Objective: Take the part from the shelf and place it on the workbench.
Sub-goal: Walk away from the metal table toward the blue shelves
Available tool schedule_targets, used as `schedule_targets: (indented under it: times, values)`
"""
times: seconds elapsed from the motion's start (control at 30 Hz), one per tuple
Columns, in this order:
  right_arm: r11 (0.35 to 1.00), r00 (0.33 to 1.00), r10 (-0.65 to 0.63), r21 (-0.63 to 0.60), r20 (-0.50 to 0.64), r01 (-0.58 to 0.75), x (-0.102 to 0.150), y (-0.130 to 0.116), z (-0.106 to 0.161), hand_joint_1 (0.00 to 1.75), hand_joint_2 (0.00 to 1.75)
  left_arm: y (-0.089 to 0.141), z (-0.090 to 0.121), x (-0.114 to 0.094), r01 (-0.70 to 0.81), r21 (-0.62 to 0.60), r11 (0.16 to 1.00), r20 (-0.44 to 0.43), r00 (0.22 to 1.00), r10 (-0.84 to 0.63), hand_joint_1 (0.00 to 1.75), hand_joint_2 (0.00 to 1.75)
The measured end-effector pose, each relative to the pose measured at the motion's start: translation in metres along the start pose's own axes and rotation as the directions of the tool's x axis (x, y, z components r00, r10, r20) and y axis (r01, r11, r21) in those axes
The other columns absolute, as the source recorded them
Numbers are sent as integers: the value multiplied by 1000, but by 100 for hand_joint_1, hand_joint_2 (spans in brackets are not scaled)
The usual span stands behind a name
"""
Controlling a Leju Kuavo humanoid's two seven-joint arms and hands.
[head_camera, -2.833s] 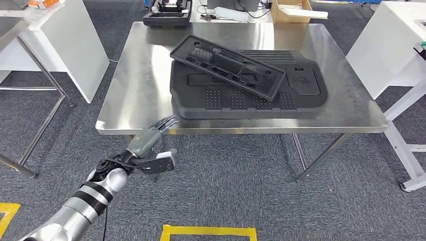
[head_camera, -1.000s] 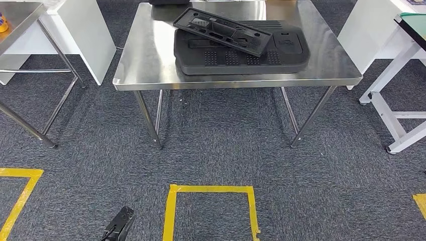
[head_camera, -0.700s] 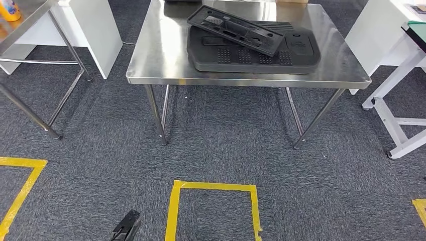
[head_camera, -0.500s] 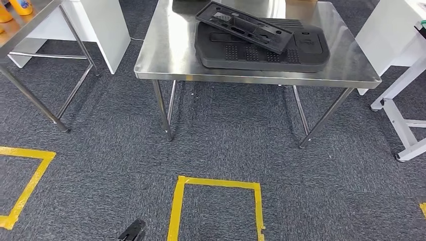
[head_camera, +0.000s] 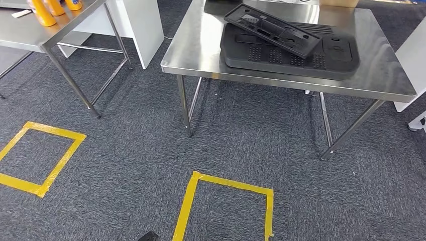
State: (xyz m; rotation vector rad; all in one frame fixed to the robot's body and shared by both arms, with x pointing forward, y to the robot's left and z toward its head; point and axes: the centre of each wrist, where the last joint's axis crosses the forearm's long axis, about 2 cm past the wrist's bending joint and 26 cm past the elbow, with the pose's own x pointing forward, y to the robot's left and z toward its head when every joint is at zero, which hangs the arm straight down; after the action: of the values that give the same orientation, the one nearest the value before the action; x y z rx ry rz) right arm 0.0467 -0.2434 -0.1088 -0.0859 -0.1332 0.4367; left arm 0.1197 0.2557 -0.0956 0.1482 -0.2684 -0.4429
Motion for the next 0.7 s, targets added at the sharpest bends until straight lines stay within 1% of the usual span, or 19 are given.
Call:
schedule_targets:
  times: [0.27,0.4,0.53,0.7]
  values:
    - [1000,1000,25,-3,1,-25,3,-2,0,0,0,-1,0,4,-4,22,1000,-9,1000,5,0,0]
    - [999,999,36,6,-2,-36,2,-2,0,0,0,-4,1,8,-5,-12,1000,32,999,5,0,0]
    - [999,999,45,15,0,-45,2,-3,0,0,0,-7,1,7,54,-38,998,95,994,-50,0,0]
    - [998,998,56,17,2,-56,2,-5,-1,0,0,-9,1,6,90,-45,995,96,992,-85,0,0]
